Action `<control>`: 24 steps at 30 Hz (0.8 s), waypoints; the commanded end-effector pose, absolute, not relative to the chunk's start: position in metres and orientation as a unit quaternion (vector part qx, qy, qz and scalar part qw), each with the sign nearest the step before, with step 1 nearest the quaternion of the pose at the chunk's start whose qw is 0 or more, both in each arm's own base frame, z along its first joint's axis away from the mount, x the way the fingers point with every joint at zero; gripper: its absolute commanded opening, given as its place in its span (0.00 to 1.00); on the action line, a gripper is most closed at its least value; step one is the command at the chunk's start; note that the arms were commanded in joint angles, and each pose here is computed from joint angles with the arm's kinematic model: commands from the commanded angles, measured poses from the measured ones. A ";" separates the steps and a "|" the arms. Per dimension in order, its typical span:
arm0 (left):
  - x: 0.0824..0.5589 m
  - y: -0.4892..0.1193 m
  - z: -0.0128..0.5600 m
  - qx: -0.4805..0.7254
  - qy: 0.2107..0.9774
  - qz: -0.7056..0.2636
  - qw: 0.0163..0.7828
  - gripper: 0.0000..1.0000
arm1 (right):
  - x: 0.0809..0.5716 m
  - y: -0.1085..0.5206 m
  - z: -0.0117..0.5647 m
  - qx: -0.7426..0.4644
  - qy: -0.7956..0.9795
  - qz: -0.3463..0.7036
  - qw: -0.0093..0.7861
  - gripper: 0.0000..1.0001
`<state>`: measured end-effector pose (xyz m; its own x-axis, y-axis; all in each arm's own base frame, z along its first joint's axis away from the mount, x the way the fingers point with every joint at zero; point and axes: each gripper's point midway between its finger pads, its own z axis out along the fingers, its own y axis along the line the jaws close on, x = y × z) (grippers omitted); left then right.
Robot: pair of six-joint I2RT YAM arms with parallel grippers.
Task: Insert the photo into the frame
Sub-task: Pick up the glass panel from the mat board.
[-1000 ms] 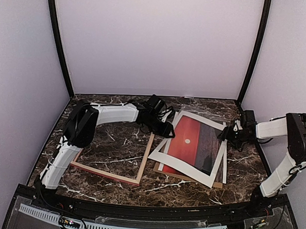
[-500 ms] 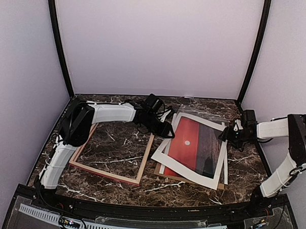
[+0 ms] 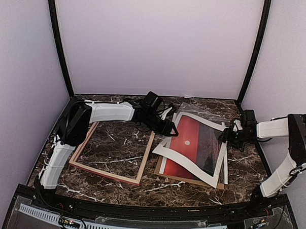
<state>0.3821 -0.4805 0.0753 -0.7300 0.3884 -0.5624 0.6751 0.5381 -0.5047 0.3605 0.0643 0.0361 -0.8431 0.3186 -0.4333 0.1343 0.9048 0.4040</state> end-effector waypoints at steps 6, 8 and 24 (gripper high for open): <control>0.379 -0.486 0.128 0.327 0.827 -0.384 0.247 0.60 | 0.369 0.065 0.040 0.096 0.946 0.168 0.259 0.61; 0.380 -0.485 0.130 0.326 0.828 -0.382 0.249 0.61 | 0.368 0.063 0.037 0.094 0.948 0.162 0.256 0.61; 0.375 -0.494 0.123 0.338 0.814 -0.409 0.237 0.69 | 0.368 0.070 0.034 0.078 0.949 0.177 0.248 0.62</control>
